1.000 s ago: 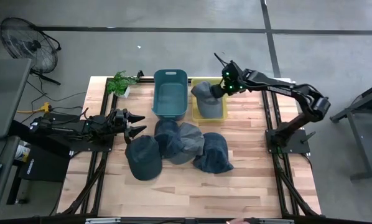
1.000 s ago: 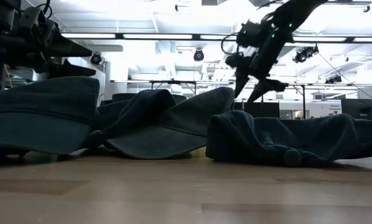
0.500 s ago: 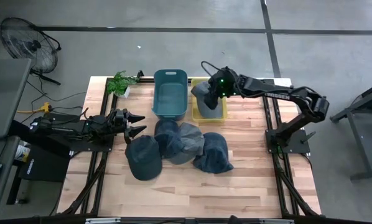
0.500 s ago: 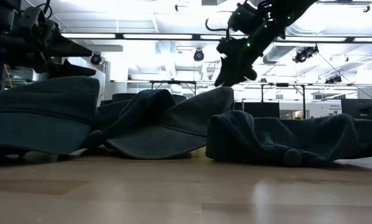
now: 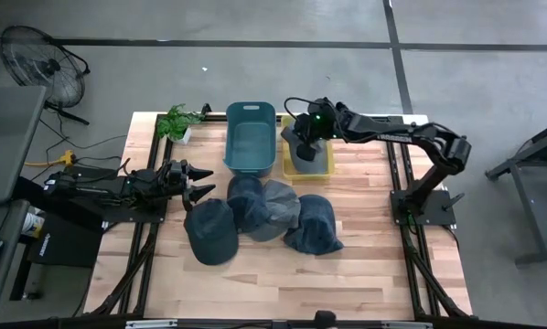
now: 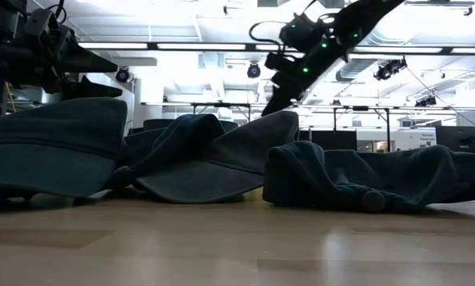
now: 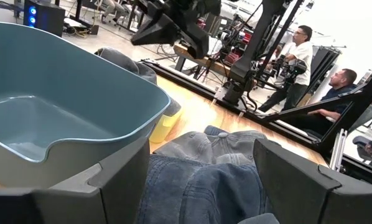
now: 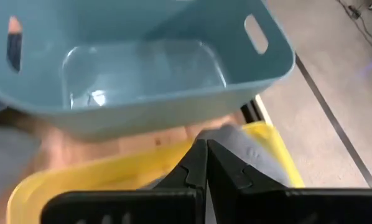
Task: Pick & Place hat
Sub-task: Put the right gray cap into the yellow bin, then put the right blue cap into the blue bin
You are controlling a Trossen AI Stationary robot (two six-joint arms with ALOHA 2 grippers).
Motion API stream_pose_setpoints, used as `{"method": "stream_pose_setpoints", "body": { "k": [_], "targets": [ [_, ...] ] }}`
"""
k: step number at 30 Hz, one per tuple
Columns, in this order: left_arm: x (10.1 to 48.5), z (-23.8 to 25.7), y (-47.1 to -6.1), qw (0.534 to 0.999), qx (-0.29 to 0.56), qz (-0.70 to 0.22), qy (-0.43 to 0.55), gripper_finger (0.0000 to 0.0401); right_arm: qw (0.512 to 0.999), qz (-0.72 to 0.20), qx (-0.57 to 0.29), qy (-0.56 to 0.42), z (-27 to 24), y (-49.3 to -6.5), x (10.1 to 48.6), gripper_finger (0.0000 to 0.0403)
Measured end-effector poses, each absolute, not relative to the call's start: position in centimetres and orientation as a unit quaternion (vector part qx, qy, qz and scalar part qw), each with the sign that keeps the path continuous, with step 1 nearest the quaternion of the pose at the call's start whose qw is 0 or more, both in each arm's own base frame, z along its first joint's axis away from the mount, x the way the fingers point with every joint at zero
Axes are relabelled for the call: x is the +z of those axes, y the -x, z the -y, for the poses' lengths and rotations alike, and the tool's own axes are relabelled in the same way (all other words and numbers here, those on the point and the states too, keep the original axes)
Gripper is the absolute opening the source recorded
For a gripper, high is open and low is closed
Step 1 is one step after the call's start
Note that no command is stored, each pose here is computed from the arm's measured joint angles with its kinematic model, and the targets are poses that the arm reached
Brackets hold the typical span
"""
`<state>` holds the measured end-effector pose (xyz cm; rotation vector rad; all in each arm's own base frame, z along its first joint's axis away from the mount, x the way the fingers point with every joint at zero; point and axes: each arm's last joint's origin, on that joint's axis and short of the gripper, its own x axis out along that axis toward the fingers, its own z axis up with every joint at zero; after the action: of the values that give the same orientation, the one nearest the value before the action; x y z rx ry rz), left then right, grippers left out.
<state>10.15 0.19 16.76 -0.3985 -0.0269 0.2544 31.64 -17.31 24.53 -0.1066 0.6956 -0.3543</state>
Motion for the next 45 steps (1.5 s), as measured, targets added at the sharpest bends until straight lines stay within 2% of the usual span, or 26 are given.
{"method": "stream_pose_setpoints", "body": {
  "k": [3, 15, 23, 34, 40, 45],
  "targets": [
    [16.8, -0.2, -10.2, 0.972, 0.126, 0.013, 0.197, 0.0284, 0.924, -0.337, -0.17, 0.056, 18.1, -33.0, 25.0, 0.0002],
    [16.8, -0.2, -10.2, 0.972, 0.126, 0.013, 0.197, 0.0284, 0.892, -0.424, -0.155, 0.038, 20.2, -36.2, 23.7, 0.0001],
    [16.8, -0.2, -10.1, 0.972, 0.126, 0.014, 0.197, 0.0284, 0.859, -0.483, -0.17, 0.023, 21.4, -35.9, 21.0, 0.0],
    [16.8, -0.2, -10.2, 0.972, 0.126, 0.013, 0.197, 0.0284, 0.838, -0.509, -0.195, 0.017, 22.2, -35.3, 20.2, 0.0],
    [16.8, -0.2, -10.2, 0.972, 0.126, 0.013, 0.197, 0.0284, 0.835, -0.498, -0.231, 0.031, 22.1, -35.1, 22.0, 0.0],
    [16.8, -0.2, -10.1, 0.972, 0.126, 0.014, 0.197, 0.0284, 0.838, -0.484, -0.253, -0.023, 20.8, -34.3, 24.8, 0.0]
  ]
}}
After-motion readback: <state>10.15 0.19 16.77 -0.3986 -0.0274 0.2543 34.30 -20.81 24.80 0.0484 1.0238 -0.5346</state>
